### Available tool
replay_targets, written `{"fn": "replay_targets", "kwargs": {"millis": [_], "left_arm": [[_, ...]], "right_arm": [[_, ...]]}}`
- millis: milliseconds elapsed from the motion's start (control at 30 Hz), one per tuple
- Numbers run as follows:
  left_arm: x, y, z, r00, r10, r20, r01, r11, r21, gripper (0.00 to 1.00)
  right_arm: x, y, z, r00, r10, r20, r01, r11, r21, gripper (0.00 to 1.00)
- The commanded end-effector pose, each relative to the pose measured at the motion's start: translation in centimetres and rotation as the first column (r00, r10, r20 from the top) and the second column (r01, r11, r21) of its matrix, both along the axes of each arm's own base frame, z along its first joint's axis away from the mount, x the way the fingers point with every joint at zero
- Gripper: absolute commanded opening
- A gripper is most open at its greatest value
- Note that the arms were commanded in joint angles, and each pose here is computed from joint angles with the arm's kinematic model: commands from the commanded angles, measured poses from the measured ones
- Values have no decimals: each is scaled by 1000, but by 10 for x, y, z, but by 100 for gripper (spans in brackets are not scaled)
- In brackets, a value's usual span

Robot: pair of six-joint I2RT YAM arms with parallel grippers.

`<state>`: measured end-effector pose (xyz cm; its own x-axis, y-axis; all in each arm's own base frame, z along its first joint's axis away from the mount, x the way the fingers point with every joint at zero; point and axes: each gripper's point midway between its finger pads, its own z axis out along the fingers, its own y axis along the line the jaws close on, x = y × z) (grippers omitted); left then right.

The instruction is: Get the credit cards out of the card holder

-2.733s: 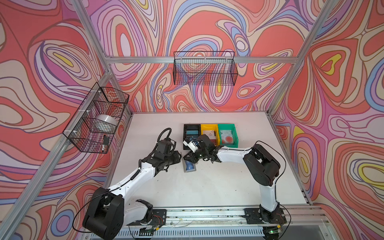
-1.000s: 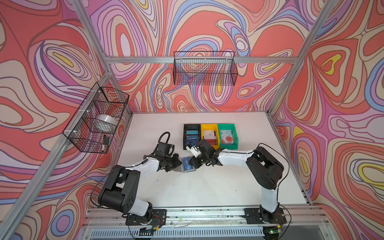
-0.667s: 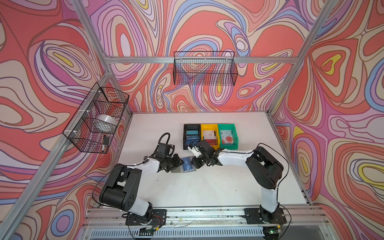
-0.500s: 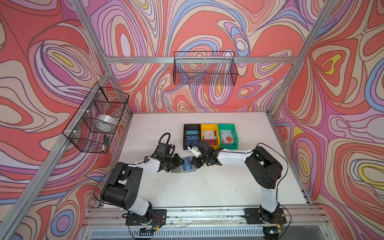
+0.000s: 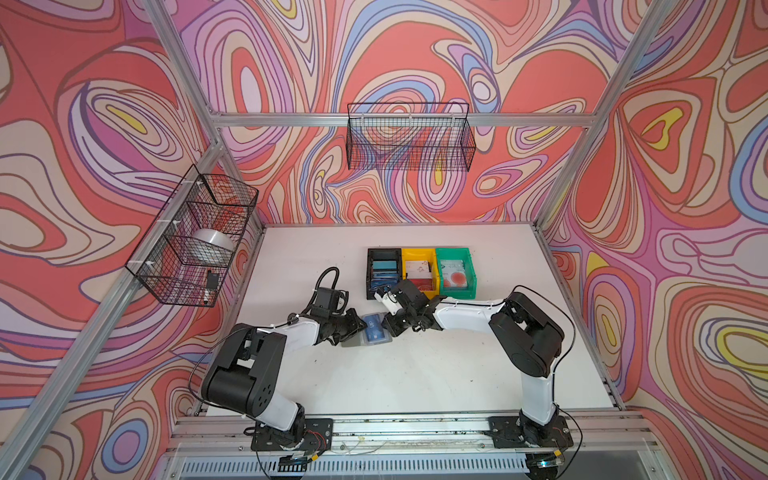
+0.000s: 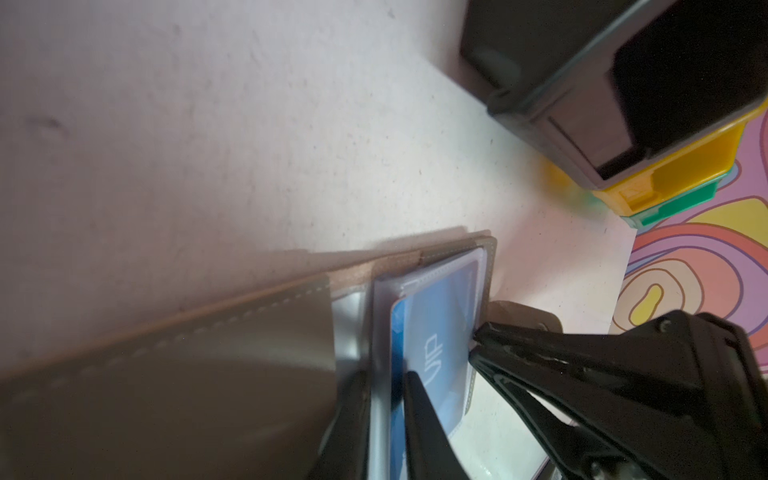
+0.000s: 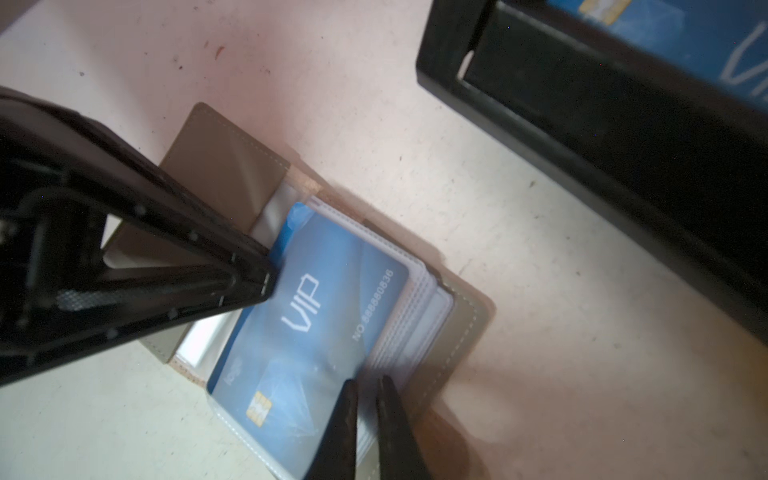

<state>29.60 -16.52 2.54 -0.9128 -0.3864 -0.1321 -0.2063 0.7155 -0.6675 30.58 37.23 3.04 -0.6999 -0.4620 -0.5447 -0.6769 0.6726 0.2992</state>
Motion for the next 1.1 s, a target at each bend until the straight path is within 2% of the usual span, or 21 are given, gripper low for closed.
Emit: {"fn": "replay_targets", "kwargs": {"millis": [0,267,500,1067], "left_arm": [[-6,6,-5,1000,12,-21,-12,1000,2,19],[-5,8,1,1000,11,5,-11,1000,-16,19],[-4,4,0,1000,13,5,-13,999,-47,18],[-6,12,3,1000,22,19,-21,999,-39,18]], "right_arm": [[4,-4,7,1000,-2,19,3,1000,-30,13],[8,-2,4,1000,11,19,-10,998,-55,13],[8,4,3,1000,16,3,-16,999,-33,13],[-1,1,-21,998,19,-61,-23,998,-58,13]]}}
